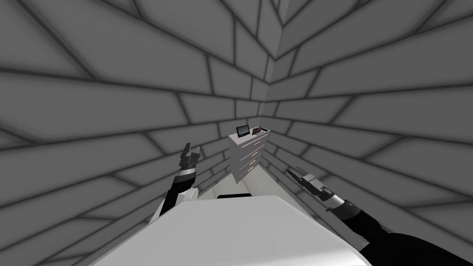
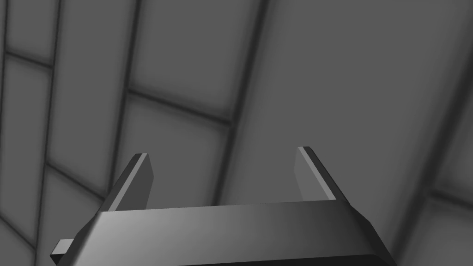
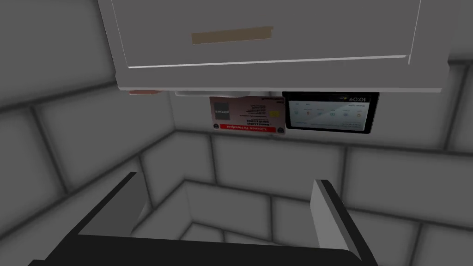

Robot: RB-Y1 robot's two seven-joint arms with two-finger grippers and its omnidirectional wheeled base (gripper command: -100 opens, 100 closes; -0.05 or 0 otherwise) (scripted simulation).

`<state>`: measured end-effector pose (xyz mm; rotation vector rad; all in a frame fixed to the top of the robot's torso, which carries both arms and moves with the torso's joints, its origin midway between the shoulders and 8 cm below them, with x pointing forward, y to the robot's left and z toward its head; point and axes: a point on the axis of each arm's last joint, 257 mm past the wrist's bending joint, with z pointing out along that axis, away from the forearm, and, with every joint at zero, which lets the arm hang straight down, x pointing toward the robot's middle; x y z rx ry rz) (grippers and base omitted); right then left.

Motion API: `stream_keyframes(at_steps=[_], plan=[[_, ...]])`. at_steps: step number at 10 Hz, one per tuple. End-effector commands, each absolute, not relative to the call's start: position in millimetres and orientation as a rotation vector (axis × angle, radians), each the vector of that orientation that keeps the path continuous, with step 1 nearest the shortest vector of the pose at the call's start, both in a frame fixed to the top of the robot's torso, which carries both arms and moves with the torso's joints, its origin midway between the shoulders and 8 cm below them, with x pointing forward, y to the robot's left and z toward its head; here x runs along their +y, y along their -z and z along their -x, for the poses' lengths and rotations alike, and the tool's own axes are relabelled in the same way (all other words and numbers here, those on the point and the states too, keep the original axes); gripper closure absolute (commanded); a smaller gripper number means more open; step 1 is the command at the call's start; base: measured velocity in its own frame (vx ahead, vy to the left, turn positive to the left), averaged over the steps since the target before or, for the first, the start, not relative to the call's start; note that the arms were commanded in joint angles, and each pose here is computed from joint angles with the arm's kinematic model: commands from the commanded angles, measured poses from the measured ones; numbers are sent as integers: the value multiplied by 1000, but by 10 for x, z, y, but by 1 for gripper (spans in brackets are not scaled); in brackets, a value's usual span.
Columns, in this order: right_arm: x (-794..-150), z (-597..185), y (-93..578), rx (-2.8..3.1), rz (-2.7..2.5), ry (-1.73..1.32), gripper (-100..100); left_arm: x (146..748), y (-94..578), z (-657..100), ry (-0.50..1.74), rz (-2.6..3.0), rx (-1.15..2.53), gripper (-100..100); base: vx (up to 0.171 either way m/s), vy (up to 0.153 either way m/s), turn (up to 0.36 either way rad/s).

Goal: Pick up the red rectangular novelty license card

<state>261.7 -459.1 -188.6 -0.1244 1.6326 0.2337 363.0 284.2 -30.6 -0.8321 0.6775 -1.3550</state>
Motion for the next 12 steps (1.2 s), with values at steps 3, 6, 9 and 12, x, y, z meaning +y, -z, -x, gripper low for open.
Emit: stream_keyframes(at_steps=[3,6,9,12], plan=[[-5058,-2286,1998,1770,357,-54,-100,2842,306,-3630,1355,832,677,0,-27,66,144],[-5351,-2169,1974,1845,513,39,-100,2841,306,-3630,1355,832,677,0,-19,60,120],[-5785,-1888,1913,1943,723,168,-100,2842,306,-3630,1355,832,678,0,-5,57,154],[-6010,-1814,1806,1987,871,236,-100,2842,306,-3630,1355,832,678,0,3,33,100]])
